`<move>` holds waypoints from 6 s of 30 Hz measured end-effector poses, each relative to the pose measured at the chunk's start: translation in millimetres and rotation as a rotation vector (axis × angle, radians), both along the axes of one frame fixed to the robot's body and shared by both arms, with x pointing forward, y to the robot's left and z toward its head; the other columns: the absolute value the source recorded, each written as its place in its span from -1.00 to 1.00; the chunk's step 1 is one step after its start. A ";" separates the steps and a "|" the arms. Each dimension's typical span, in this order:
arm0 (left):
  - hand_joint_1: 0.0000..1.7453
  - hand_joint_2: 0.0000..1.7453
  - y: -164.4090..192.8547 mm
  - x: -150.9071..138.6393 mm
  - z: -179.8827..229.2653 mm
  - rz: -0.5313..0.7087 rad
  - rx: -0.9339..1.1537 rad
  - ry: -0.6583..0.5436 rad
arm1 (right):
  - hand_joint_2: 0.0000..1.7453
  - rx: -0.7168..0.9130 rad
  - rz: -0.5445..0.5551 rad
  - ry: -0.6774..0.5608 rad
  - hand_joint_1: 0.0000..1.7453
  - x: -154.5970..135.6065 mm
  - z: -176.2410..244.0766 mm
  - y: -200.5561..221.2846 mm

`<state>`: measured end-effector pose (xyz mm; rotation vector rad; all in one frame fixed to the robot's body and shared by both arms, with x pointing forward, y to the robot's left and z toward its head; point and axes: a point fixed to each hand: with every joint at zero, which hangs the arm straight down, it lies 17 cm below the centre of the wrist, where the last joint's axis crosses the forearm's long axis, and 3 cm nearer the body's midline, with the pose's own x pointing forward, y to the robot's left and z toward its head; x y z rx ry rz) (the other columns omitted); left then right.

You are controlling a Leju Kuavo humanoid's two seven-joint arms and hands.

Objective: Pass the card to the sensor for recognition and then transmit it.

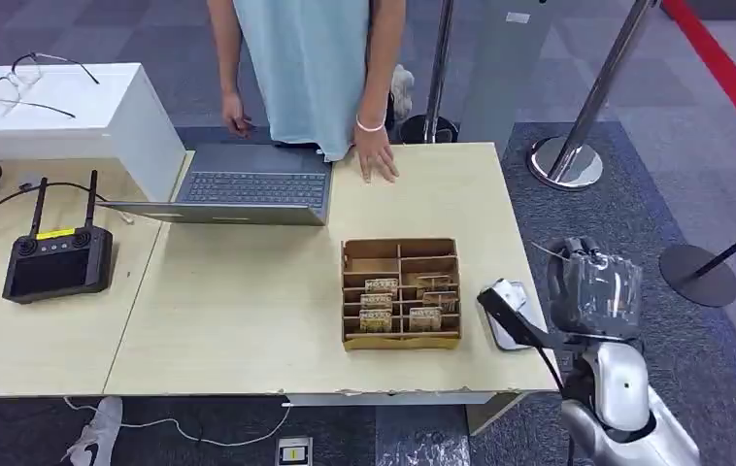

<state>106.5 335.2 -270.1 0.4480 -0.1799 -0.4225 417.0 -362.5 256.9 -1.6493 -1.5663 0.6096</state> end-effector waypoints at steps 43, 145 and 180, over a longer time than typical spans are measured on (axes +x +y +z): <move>-1.00 1.00 -0.3 -1.4 -0.5 -0.036 0.005 0.024 | 1.00 0.013 -0.041 0.339 1.00 15.9 -171.6 -3.0; -1.00 1.00 3.3 -4.4 -0.5 -0.023 0.012 0.022 | 1.00 -0.026 -0.035 0.212 1.00 -9.2 -134.8 18.5; -1.00 1.00 -12.4 13.5 2.9 -0.016 -0.019 -0.083 | 1.00 -0.073 0.198 -0.173 1.00 17.6 43.8 116.1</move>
